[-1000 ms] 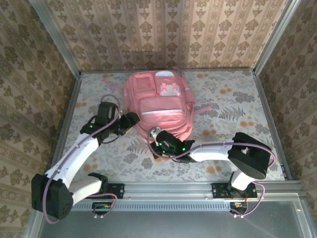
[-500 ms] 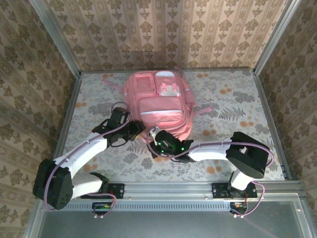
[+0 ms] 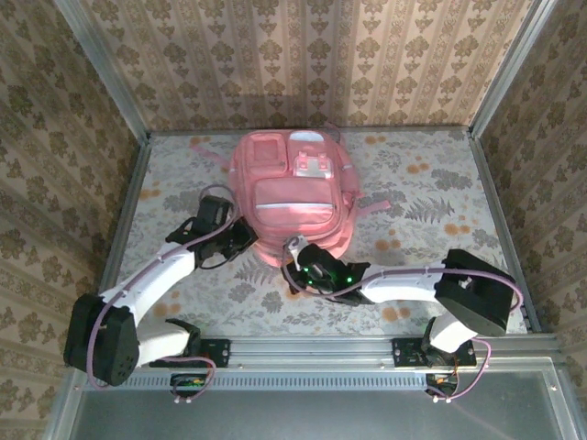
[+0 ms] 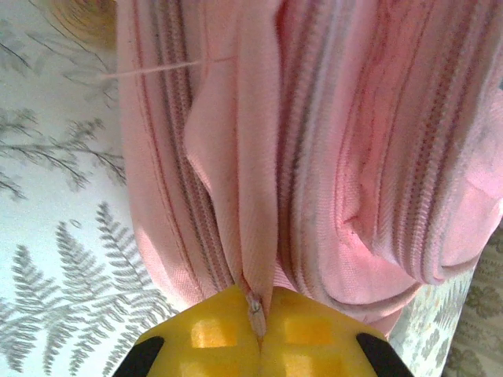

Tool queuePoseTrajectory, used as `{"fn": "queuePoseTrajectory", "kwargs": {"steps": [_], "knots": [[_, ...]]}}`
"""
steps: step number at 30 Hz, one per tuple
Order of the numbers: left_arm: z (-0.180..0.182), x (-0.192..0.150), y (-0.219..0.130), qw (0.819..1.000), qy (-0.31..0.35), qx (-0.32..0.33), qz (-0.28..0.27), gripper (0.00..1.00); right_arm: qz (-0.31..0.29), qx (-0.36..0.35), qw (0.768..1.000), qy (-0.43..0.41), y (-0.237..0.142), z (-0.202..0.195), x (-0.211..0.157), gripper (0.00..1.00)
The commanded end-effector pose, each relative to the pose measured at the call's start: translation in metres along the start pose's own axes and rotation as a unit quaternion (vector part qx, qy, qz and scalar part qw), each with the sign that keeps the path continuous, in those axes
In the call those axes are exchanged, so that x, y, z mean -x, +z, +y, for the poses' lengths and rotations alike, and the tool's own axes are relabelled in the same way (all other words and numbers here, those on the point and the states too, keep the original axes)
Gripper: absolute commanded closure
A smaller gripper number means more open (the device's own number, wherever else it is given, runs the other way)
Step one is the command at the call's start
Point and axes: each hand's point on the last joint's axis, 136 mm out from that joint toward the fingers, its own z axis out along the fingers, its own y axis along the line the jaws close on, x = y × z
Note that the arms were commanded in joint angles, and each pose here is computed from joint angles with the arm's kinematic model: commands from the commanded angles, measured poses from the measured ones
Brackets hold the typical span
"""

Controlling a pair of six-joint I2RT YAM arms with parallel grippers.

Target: Pack the student bag

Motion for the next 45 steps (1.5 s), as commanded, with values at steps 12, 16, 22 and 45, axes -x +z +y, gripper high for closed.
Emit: {"fn": "queuePoseTrajectory", "kwargs": {"steps": [12, 16, 22, 45], "knots": [[0.012, 0.046, -0.037, 0.998, 0.009, -0.003, -0.064, 1.00, 0.016, -0.115, 0.993, 0.001, -0.053, -0.081, -0.025, 1.00], [0.017, 0.053, -0.042, 0.997, 0.002, -0.001, -0.071, 1.00, 0.000, -0.163, 0.986, 0.037, -0.070, -0.112, -0.028, 1.00], [0.020, 0.067, -0.050, 0.997, 0.004, 0.001, -0.083, 1.00, -0.003, -0.123, 0.991, 0.049, -0.063, -0.105, -0.024, 1.00], [0.006, -0.010, -0.054, 0.995, -0.074, 0.070, 0.010, 0.46, -0.001, 0.030, 0.999, 0.035, 0.024, 0.025, 0.023, 1.00]]}}
